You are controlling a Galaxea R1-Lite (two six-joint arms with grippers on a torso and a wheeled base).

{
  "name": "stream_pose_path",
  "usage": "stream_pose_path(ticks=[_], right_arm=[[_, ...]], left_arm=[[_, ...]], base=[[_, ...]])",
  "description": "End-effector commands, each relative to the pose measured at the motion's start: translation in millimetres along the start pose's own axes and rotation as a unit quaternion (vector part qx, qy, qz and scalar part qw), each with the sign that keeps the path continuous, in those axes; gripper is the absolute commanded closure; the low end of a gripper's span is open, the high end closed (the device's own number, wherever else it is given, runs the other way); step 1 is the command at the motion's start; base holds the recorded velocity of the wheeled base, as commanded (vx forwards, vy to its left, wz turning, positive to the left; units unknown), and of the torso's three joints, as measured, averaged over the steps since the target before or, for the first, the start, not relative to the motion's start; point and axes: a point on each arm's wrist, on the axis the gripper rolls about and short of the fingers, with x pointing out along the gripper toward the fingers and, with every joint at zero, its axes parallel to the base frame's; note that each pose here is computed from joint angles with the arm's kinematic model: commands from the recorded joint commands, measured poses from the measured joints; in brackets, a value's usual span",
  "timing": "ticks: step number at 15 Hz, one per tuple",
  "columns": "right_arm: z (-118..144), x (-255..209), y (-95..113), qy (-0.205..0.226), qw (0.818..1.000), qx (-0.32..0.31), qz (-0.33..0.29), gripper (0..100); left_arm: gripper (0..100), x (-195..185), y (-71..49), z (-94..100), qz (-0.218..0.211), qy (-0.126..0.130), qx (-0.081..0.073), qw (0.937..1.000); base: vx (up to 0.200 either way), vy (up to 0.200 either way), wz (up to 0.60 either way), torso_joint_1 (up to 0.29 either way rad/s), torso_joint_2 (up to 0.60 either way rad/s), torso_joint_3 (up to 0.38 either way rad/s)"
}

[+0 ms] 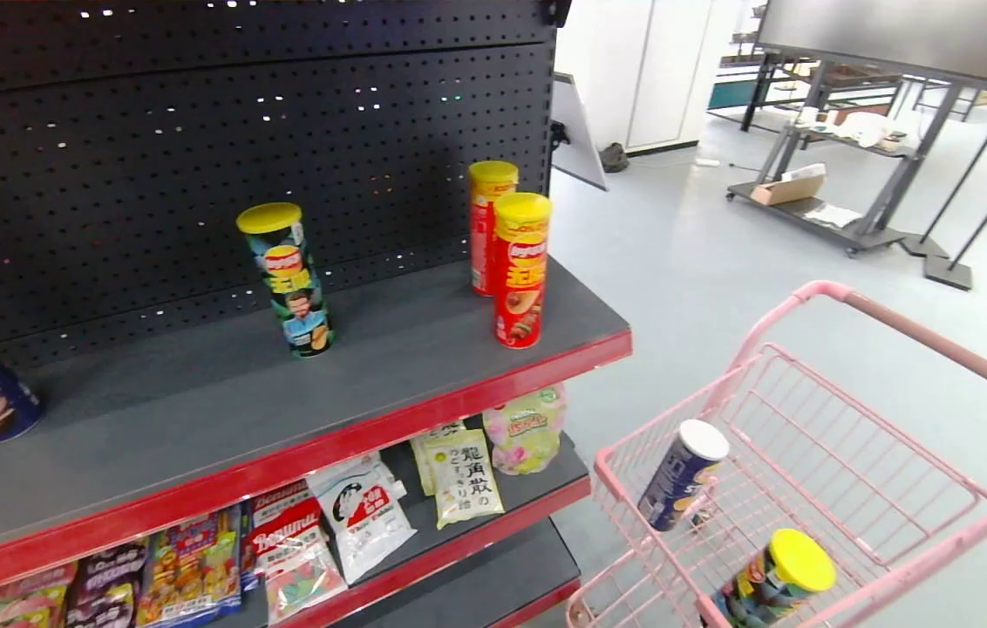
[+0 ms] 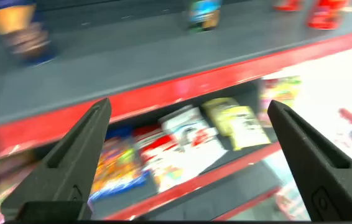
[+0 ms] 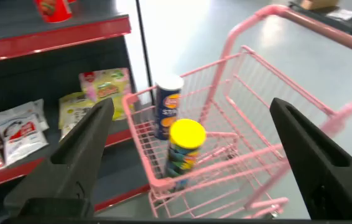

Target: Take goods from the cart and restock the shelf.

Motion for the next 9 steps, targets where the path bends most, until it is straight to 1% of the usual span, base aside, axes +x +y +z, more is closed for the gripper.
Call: stream_pose_path(ticks=[1, 2, 8, 9], right_arm=[[0.0, 0.0, 0.0, 0.0, 1.0, 0.0, 0.001, 0], [0.0, 0.0, 0.0, 0.0, 1.0, 0.0, 0.001, 0], [0.0, 0.0, 0.0, 0.0, 1.0, -0.001, 0.0, 0], [0.0, 0.0, 0.0, 0.0, 1.0, -0.001, 0.0, 0]], left_arm=[[0, 0.1, 0.0, -0.1, 0.0, 0.001, 0.0, 1.0], [0, 0.1, 0.0, -0.2, 0.0, 0.001, 0.0, 1.0], [0, 0.2, 0.0, -0.5, 0.0, 0.001, 0.0, 1.0], [0, 0.1, 0.0, -0.1, 0.0, 0.001, 0.0, 1.0]], base=[[0.0, 0.0, -0.6, -0.007, -0.01, 0.002], [0.0, 0.0, -0.6, 0.007, 0.0, -0.002], [0.0, 0.0, 0.0, 0.0, 0.0, 0.0], [0.0, 0.0, 0.0, -0.1, 0.19, 0.119]])
